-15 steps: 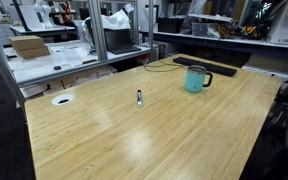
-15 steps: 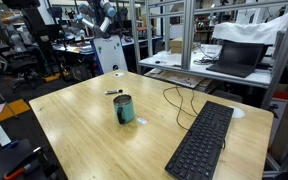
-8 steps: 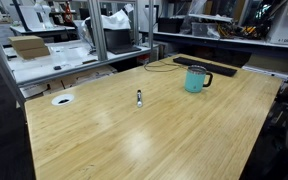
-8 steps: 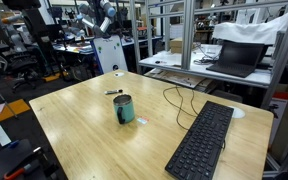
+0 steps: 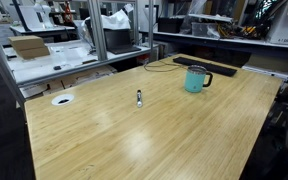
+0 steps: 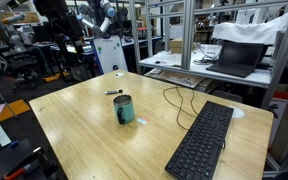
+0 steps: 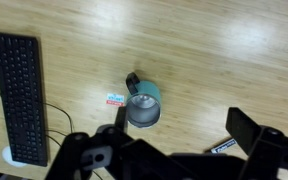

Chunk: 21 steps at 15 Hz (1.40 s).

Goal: Move the mug to the left

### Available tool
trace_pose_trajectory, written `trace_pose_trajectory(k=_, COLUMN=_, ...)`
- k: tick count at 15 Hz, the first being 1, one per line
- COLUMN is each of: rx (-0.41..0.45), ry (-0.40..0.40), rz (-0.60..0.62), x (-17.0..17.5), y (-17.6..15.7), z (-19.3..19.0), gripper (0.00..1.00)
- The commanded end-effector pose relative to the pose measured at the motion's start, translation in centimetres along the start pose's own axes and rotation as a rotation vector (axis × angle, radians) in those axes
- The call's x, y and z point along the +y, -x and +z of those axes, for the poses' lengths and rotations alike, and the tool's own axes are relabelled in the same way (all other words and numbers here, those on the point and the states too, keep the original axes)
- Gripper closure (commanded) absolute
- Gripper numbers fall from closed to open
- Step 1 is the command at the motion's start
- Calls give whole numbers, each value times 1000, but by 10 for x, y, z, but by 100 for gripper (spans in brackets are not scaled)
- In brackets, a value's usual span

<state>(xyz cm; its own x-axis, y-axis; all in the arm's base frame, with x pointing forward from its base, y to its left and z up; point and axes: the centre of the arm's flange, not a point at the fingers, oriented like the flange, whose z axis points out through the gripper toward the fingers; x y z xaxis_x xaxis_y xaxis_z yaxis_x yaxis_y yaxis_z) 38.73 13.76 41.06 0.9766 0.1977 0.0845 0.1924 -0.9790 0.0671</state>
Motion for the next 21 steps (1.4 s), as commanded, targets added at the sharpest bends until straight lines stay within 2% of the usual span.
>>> trace_pose_trajectory(k=1, rx=28, ry=-67, rz=-187, x=22, y=-31, z=21, gripper=0)
trace_pose_trajectory(k=6, rx=-22, ry=-80, rz=-469, x=45, y=-42, z=78, gripper=0)
trace_pose_trajectory(k=11, rx=35, ry=-64, rz=-732, x=51, y=-53, z=120, gripper=0)
trace_pose_trajectory(k=12, rx=34, ry=-72, rz=-730, x=50, y=-57, z=123, gripper=0)
trace_pose_trajectory(k=13, rx=10, ry=-69, rz=-680, x=45, y=-45, z=120, gripper=0)
trace_pose_trajectory(k=20, rx=15, ry=-70, rz=-712, x=46, y=-52, z=123, gripper=0)
trace_pose_trajectory(k=21, rx=23, ry=-92, rz=-697, x=48, y=-56, z=131, gripper=0)
